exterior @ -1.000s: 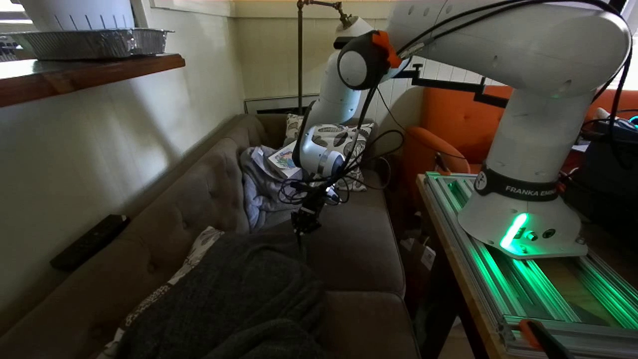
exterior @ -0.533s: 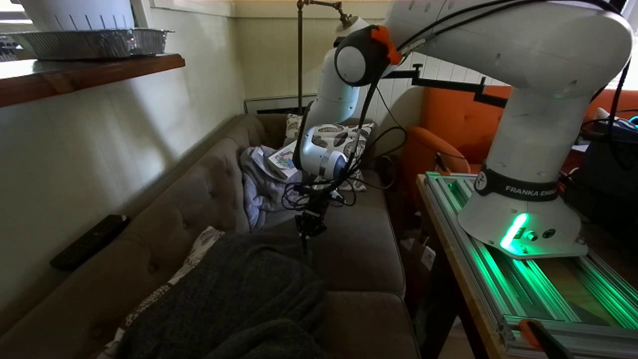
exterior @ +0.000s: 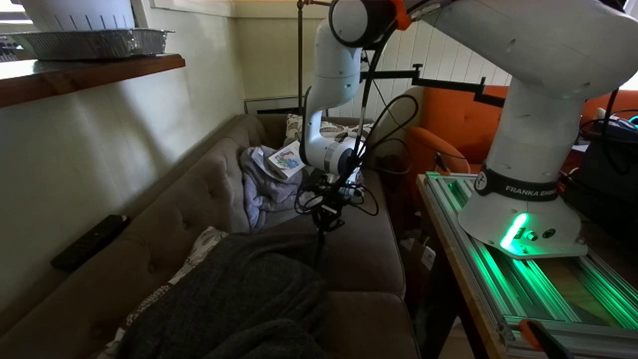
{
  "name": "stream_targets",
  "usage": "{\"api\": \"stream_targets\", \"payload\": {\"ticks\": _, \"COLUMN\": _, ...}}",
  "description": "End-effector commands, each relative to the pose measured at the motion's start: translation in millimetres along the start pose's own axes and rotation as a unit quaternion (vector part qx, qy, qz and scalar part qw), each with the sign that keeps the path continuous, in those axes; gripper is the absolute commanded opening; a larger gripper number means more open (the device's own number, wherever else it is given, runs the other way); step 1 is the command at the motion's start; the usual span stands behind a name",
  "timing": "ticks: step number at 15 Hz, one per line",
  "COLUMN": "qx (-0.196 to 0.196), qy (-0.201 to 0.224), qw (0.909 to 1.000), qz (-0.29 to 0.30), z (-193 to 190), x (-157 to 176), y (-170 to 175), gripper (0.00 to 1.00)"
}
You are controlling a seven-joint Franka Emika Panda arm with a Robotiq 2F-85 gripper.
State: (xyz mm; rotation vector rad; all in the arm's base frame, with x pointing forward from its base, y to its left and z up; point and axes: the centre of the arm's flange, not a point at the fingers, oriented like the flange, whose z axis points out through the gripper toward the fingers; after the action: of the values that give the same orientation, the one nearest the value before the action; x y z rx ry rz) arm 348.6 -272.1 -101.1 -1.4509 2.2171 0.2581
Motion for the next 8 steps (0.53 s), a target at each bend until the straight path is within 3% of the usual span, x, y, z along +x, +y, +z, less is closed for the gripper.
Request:
{"api": "stream_targets", "payload": {"ticks": 1, "qx": 0.07, "qy": 0.065, "qw": 0.9953, "qz": -0.015, "z": -70.5, "x": -34.2, "y": 43.3, "gripper": 0.01}}
{"api": "stream_targets", "payload": {"ticks": 7, "qx": 0.196, "qy": 0.113, "qw": 0.9734, "qz": -0.038, "z": -153.7, "x": -64.1, "y": 89.9, "gripper": 0.01}}
{"api": "stream_targets", "payload": {"ticks": 8, "qx": 0.145, "qy": 0.102, "qw": 0.9838, "qz": -0.028, "z": -106.3, "x": -43.8, "y": 63.3, "gripper": 0.01}}
